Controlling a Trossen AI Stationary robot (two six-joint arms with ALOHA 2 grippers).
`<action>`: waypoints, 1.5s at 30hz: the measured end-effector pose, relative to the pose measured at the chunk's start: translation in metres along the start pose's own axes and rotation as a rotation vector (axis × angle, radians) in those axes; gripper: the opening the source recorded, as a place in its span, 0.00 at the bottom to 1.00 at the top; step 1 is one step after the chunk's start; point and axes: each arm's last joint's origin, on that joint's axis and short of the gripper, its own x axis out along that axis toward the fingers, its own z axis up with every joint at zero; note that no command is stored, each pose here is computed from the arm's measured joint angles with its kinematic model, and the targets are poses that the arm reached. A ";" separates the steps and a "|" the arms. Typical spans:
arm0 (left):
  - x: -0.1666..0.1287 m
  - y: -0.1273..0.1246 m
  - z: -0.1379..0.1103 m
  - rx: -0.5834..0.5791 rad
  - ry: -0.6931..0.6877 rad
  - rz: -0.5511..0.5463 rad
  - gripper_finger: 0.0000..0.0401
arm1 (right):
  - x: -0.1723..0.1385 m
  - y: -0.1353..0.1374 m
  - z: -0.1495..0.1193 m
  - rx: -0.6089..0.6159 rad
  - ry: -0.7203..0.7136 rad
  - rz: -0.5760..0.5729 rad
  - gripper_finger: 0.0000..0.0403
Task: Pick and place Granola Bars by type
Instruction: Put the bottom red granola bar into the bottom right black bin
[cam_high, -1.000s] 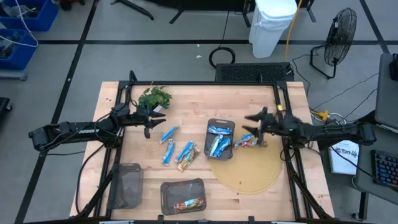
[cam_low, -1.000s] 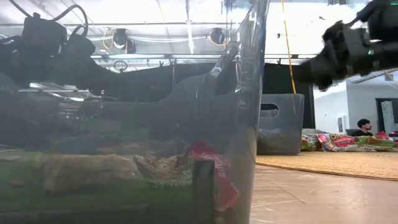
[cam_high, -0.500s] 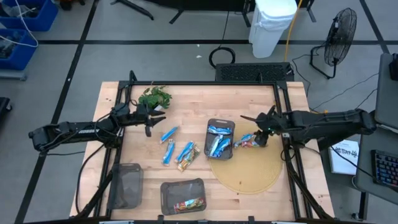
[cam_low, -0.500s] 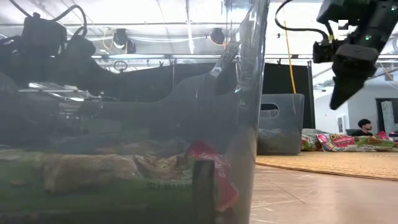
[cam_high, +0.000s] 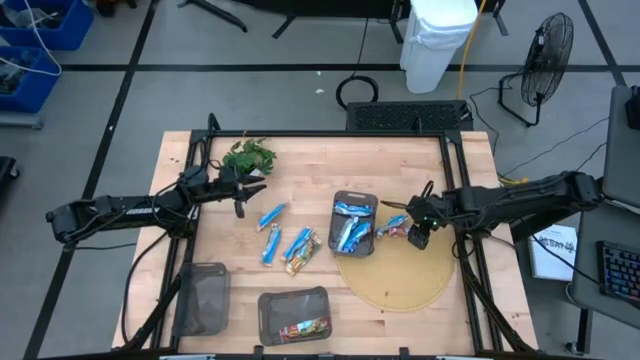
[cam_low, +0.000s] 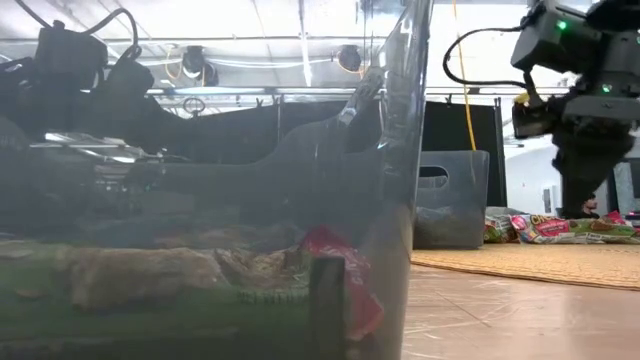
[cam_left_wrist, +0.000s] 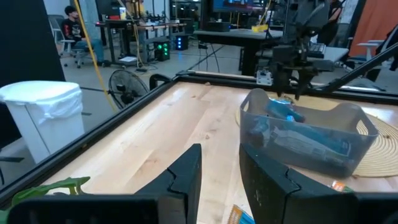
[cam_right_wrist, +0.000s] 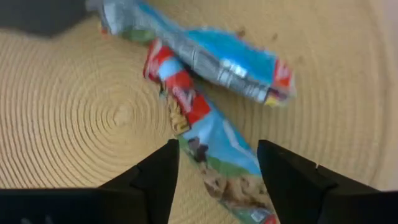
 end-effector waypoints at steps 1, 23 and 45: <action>0.000 0.000 0.000 0.000 0.000 0.000 0.28 | 0.003 0.000 -0.002 -0.005 0.004 0.011 0.54; 0.000 0.000 0.000 0.000 0.000 0.000 0.28 | 0.024 -0.008 -0.016 0.019 -0.028 0.041 0.42; 0.000 0.000 0.000 0.000 0.000 0.000 0.28 | 0.023 -0.006 -0.017 -0.010 -0.003 0.102 0.01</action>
